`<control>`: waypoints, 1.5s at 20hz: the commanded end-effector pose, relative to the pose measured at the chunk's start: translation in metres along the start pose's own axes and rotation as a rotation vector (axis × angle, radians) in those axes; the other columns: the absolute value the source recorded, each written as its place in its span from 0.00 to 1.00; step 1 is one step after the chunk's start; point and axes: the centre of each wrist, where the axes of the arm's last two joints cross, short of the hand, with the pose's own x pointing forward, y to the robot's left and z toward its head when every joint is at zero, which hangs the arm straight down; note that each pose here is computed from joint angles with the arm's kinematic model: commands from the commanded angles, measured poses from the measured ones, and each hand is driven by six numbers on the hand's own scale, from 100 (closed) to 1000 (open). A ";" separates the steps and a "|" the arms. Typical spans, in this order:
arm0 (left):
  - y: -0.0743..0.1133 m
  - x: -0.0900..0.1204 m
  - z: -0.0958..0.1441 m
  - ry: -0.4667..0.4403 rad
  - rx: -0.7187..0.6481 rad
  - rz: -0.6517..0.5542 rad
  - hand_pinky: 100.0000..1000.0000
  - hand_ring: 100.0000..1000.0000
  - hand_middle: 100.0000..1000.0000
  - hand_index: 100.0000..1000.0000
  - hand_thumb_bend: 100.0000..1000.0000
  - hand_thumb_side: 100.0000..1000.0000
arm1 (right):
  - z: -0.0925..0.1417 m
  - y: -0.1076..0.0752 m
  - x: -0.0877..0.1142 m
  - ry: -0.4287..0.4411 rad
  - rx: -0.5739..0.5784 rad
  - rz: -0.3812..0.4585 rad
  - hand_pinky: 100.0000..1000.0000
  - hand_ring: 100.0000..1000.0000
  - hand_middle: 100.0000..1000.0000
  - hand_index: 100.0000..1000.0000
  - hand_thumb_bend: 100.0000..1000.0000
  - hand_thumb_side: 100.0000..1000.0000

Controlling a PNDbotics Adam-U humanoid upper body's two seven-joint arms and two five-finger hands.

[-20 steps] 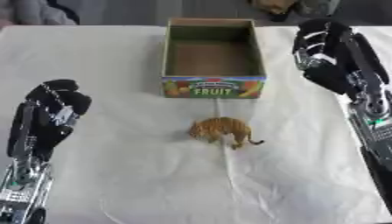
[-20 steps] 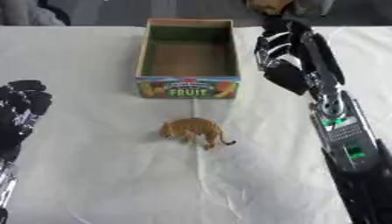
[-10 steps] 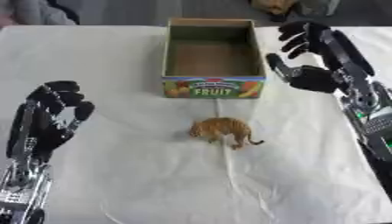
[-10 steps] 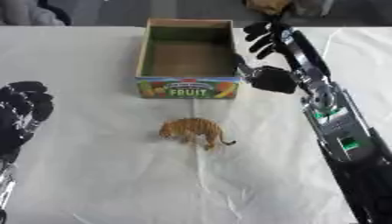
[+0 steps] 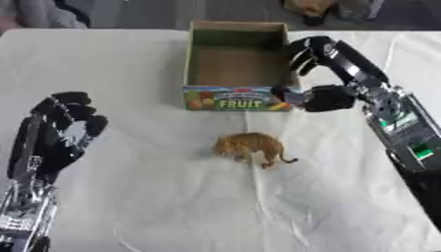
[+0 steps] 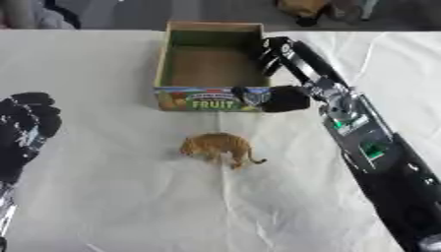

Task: Pick up objects on the table and place them in the box.

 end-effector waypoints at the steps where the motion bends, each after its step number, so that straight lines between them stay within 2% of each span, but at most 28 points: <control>1: 0.001 0.008 -0.004 -0.032 -0.008 -0.010 0.60 0.57 0.55 0.64 0.79 0.40 | -0.005 -0.001 0.000 -0.004 0.042 0.030 0.57 0.62 0.64 0.77 0.36 0.24; 9: 0.001 0.009 -0.005 -0.032 -0.012 -0.009 0.60 0.57 0.55 0.64 0.79 0.41 | -0.015 0.026 -0.012 0.011 0.170 0.032 0.57 0.63 0.64 0.77 0.35 0.26; 16: 0.001 0.008 -0.004 -0.032 -0.013 -0.010 0.60 0.57 0.55 0.64 0.79 0.41 | -0.015 0.037 -0.023 0.033 0.211 0.031 0.57 0.63 0.64 0.77 0.34 0.27; 19: 0.001 0.009 -0.004 -0.033 -0.013 -0.010 0.60 0.57 0.55 0.64 0.79 0.41 | -0.014 0.039 -0.028 0.042 0.221 0.033 0.57 0.63 0.64 0.77 0.33 0.25; 20: 0.001 0.009 -0.004 -0.032 -0.014 -0.010 0.60 0.57 0.55 0.64 0.79 0.41 | -0.014 0.039 -0.029 0.044 0.225 0.036 0.57 0.63 0.65 0.77 0.33 0.28; 30: 0.002 0.007 -0.003 -0.028 -0.014 -0.014 0.60 0.57 0.55 0.64 0.79 0.41 | -0.009 0.035 -0.032 0.035 0.288 0.084 0.58 0.64 0.65 0.77 0.35 0.28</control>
